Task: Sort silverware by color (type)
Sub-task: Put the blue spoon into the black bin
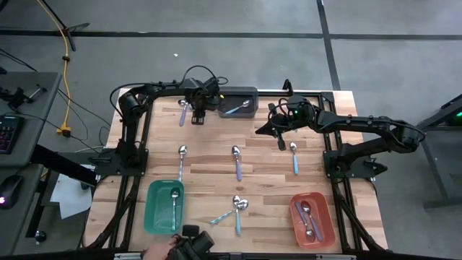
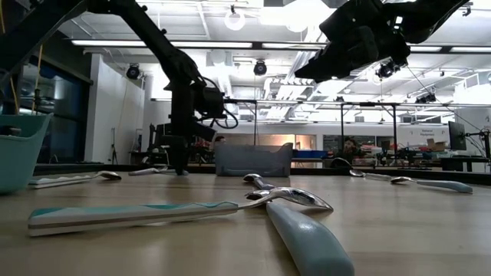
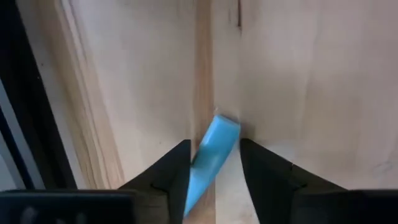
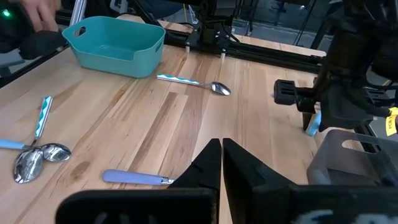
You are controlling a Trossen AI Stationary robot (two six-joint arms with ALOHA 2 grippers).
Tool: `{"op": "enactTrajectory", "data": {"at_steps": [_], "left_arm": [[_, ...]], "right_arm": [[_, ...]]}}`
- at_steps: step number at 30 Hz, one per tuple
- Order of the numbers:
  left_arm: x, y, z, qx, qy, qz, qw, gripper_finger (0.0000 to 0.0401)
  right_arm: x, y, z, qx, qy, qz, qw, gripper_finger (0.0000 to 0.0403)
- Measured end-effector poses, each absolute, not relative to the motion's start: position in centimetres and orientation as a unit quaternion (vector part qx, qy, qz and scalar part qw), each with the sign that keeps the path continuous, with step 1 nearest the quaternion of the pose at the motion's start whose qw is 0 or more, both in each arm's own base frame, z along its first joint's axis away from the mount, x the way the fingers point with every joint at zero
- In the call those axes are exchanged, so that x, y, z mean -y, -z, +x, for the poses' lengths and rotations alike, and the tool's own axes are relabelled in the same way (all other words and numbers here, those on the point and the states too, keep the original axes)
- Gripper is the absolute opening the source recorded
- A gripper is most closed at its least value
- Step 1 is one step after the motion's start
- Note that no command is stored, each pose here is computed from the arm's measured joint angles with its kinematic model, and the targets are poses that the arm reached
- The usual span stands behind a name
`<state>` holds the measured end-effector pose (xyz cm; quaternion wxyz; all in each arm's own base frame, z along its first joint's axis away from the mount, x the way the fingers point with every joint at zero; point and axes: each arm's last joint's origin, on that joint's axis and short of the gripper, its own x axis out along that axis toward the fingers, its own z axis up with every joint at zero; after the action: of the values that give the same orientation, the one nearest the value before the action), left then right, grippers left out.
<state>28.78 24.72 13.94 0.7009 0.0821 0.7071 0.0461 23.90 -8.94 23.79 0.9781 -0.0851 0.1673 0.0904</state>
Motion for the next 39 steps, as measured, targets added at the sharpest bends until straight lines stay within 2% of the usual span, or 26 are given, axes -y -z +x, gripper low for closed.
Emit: {"op": "enactTrajectory", "data": {"at_steps": [7,15,21,31,39], "left_arm": [[-24.5,-13.9,28.8,-0.704,-0.020,0.087,0.704,0.0043],[-23.8,-14.3,29.2,-0.710,-0.015,0.116,0.694,0.0042],[-22.9,-17.5,29.0,-0.687,-0.030,0.127,0.714,0.0042],[-20.6,-25.6,27.5,-0.603,-0.112,0.138,0.778,0.0042],[-20.9,-31.3,28.9,-0.443,-0.149,0.080,0.880,0.0042]], "right_arm": [[8.9,-23.8,23.9,-0.168,-0.090,-0.082,0.978,0.0000],[8.9,-23.8,23.9,-0.168,-0.090,-0.082,0.978,0.0000],[8.9,-23.8,23.9,-0.167,-0.090,-0.082,0.978,0.0000],[8.9,-23.8,23.9,-0.166,-0.092,-0.083,0.978,0.0000],[9.0,-24.0,24.0,-0.157,-0.090,-0.087,0.980,0.0000]]}}
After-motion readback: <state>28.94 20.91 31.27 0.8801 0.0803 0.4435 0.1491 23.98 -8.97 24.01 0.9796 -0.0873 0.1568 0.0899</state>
